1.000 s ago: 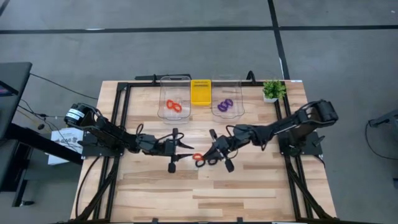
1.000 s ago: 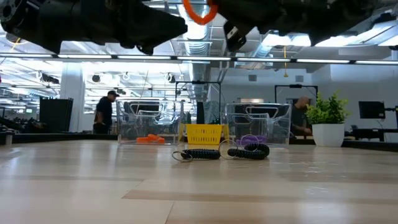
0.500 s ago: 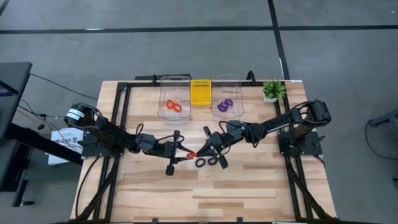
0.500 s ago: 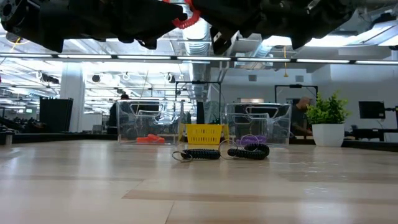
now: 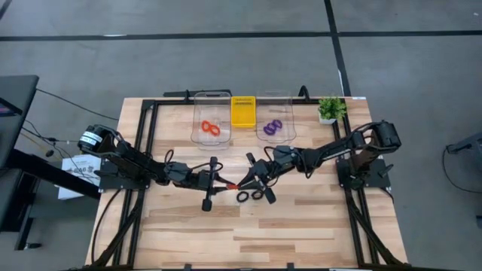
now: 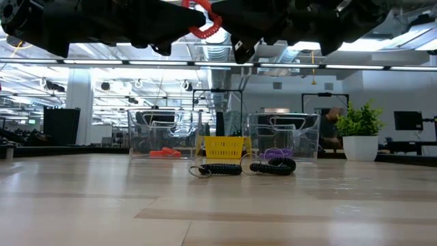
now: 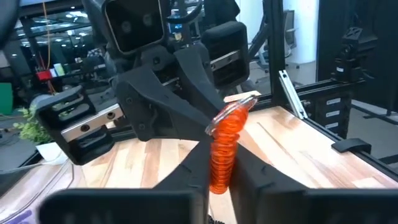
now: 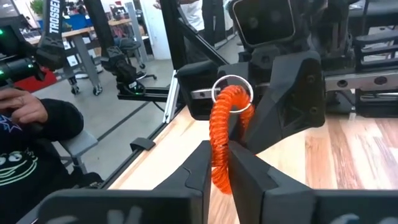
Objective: Sort spring keychains
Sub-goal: Put the orange spring keychain into the left transparent bin, then put the top black spring keychain into the yellow bin
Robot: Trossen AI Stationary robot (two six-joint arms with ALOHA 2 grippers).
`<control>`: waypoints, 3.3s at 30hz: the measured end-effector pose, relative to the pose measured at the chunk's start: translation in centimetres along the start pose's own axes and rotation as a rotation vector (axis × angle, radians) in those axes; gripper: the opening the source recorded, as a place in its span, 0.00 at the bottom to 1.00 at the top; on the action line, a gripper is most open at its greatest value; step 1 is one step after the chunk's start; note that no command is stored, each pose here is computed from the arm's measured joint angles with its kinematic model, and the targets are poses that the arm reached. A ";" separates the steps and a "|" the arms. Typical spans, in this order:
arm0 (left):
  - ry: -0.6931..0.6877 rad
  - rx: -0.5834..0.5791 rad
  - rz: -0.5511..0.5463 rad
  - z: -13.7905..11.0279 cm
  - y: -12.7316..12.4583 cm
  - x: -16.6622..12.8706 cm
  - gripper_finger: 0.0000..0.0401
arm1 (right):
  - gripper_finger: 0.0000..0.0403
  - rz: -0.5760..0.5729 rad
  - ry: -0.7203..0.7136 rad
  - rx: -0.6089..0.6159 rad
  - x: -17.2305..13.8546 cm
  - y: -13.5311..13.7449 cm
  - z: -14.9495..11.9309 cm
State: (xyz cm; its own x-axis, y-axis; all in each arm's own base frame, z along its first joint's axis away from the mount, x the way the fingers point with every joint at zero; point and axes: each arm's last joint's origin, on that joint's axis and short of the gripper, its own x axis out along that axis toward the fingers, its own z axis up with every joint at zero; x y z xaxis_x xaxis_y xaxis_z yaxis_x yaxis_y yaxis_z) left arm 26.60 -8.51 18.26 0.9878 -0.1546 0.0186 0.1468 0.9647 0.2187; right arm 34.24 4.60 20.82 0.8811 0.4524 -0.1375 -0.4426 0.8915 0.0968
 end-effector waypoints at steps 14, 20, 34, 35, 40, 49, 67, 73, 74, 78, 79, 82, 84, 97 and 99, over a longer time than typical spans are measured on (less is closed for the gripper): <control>0.067 -0.014 0.151 -0.3 0.4 -0.1 0.05 | 0.28 -0.003 0.030 -0.035 -0.7 0.3 0.6; 0.196 0.021 0.348 0.4 1.7 -1.3 0.06 | 0.39 -0.036 0.075 -0.054 -2.6 1.0 2.4; 0.465 -0.014 0.840 0.0 13.2 -6.1 0.07 | 0.41 -0.275 0.291 -0.029 -5.9 1.6 2.9; 0.477 -0.041 0.839 -0.4 14.0 -6.4 0.07 | 0.41 -0.285 0.302 -0.028 -6.0 1.6 2.8; 0.527 -0.214 0.805 -2.6 17.5 -8.1 0.08 | 0.39 -0.293 0.343 -0.020 -6.1 1.6 2.5; 0.595 -0.351 0.734 -5.1 19.3 -9.1 0.21 | 0.37 -0.297 0.396 0.011 -6.3 1.6 1.9; 0.454 -0.277 0.629 -1.7 17.0 -8.1 0.36 | 0.34 -0.294 0.681 0.091 -4.5 1.6 -3.2; 0.388 -0.258 0.483 0.0 13.9 -6.9 0.36 | 0.34 -0.271 0.720 0.085 -2.5 1.5 -5.8; 0.388 -0.257 0.455 0.0 13.2 -6.8 0.36 | 0.34 -0.267 0.726 0.085 -2.3 1.6 -6.1; 0.372 -0.270 0.356 0.4 10.8 -5.8 0.36 | 0.34 -0.273 0.736 0.095 -1.9 1.6 -6.8; 0.368 -0.277 0.333 0.5 10.2 -5.5 0.36 | 0.34 -0.282 0.738 0.096 -1.9 1.5 -6.9; 0.368 -0.287 0.281 0.4 8.4 -4.8 0.36 | 0.34 -0.312 0.736 0.082 -1.9 1.5 -6.9; 0.373 -0.286 0.257 0.2 7.2 -4.3 0.36 | 0.34 -0.335 0.734 0.079 -1.9 1.5 -6.8; 0.380 -0.260 0.196 -3.4 3.6 -1.1 0.36 | 0.34 -0.302 0.725 0.073 -1.4 3.1 -6.8; 0.381 -0.261 0.203 -3.9 3.7 -0.8 0.36 | 0.34 -0.292 0.726 0.067 -1.3 3.4 -6.9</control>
State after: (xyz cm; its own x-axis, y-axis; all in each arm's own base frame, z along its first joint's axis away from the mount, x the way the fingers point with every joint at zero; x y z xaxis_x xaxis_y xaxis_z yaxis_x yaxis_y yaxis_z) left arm 26.52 -4.02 15.22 0.9394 0.0837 -0.3324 -0.0903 0.9959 -0.0046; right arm 30.46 7.25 14.55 0.6210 0.1233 -0.7740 -0.1781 0.9839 0.0138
